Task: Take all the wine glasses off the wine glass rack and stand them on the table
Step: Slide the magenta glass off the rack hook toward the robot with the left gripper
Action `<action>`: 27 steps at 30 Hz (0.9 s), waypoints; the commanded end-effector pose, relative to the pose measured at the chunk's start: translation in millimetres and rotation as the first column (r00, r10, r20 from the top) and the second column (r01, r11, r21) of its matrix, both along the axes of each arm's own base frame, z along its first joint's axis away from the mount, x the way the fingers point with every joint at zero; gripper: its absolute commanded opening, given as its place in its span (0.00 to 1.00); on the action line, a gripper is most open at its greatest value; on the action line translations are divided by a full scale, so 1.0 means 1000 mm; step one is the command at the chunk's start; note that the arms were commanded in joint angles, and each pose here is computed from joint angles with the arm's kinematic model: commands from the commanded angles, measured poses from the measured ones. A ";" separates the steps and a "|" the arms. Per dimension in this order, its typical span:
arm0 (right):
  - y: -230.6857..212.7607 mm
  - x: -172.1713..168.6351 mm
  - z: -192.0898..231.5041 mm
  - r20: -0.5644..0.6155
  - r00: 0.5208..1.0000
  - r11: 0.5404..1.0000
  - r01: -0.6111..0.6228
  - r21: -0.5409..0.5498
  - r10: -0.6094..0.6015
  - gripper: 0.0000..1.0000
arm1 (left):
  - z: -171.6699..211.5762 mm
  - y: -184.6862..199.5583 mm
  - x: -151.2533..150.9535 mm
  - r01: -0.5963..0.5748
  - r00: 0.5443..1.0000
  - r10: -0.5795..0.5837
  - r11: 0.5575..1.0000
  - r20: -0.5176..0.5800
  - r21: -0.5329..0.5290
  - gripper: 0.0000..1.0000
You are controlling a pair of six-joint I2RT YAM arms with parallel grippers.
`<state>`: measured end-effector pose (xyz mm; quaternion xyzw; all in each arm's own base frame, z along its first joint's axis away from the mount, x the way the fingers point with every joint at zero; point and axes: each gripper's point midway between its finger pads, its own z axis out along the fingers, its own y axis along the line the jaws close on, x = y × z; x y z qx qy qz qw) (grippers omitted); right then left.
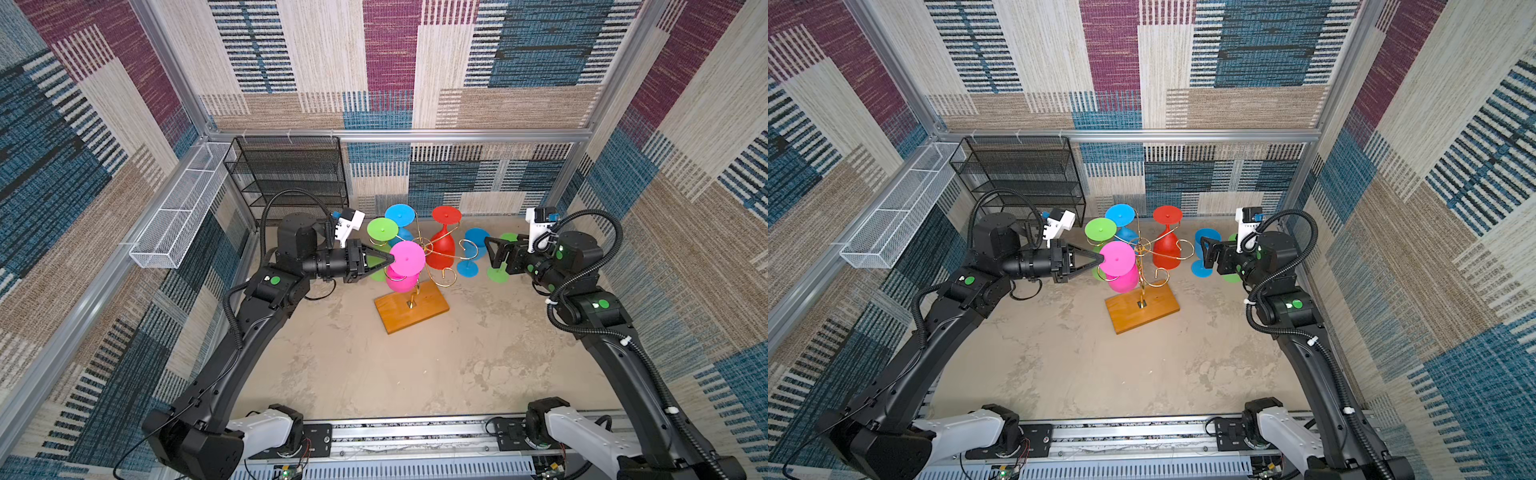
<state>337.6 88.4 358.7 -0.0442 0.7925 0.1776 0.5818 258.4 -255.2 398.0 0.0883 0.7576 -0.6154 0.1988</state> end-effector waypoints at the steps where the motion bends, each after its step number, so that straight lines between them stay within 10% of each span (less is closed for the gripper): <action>1: 0.002 0.001 0.007 0.023 1.000 1.000 -0.005 0.015 0.004 0.99 | 0.004 -0.003 -0.010 0.065 0.998 -0.065 0.998 0.010 -0.012 0.00; 27: 0.000 0.001 0.009 0.024 1.000 1.000 0.002 0.014 -0.002 0.99 | -0.011 0.015 -0.040 0.105 0.994 -0.107 0.989 0.016 0.101 0.00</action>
